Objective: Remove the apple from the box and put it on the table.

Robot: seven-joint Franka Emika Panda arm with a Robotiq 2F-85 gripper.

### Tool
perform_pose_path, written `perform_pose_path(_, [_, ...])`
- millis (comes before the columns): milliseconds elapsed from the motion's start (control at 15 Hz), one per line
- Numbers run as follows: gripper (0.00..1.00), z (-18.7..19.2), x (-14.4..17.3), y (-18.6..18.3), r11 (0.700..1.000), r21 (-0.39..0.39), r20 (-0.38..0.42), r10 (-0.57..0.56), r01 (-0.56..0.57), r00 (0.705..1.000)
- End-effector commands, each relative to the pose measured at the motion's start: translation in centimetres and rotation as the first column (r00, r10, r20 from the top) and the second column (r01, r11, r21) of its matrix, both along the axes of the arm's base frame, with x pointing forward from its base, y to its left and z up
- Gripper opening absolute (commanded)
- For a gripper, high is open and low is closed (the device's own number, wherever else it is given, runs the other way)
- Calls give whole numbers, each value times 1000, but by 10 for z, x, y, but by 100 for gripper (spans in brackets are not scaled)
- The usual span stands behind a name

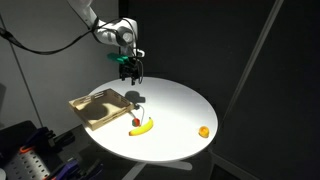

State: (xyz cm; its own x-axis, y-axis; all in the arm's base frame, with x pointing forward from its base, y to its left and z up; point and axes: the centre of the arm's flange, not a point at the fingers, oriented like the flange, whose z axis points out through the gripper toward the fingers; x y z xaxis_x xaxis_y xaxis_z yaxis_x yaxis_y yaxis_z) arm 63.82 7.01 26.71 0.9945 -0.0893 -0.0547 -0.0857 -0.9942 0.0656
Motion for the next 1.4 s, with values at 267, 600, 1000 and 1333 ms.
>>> perform_pose_path(267, [100,49,-39,12,994,79,-33,79,-76,996])
perform_pose_path(600, [100,71,-55,15,995,75,-20,62,-60,998])
perform_pose_path(1000, [100,87,-65,13,998,61,29,30,-32,999])
perform_pose_path(1333, [100,83,-56,16,997,61,16,49,-49,999])
